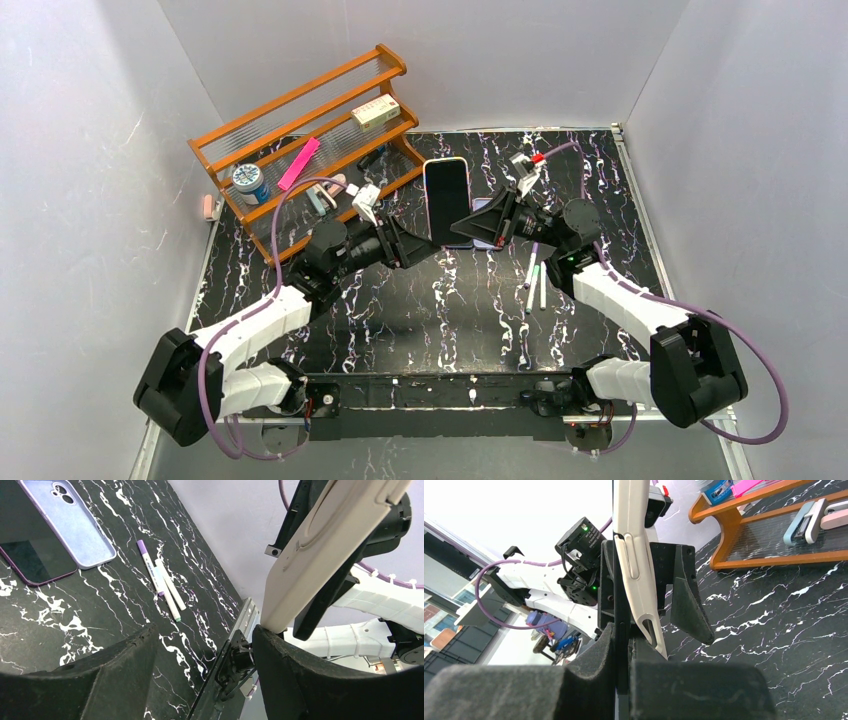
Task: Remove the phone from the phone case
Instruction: Remove the phone case from the phone.
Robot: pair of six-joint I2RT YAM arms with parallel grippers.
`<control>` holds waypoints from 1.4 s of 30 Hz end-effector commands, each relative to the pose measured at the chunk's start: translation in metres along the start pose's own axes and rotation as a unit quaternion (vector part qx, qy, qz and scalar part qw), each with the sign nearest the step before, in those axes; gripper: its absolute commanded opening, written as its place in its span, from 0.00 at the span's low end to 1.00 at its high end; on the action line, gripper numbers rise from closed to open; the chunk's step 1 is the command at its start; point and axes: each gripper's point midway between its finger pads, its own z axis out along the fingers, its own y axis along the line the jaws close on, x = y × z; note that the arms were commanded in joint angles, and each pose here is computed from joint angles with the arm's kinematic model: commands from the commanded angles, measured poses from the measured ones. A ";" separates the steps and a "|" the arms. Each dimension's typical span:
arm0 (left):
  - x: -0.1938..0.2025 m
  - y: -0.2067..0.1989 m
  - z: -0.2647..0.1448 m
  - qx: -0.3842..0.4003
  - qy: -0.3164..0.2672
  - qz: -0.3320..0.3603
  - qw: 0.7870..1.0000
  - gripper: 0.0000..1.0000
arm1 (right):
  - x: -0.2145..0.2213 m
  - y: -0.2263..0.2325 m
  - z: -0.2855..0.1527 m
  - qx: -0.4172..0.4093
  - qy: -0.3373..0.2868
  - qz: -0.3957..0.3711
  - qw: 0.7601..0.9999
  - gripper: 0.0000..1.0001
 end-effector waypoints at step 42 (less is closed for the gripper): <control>-0.051 -0.081 0.018 0.138 -0.050 0.043 0.988 0.56 | 0.008 0.011 -0.005 -0.024 0.015 -0.009 1.000 0.01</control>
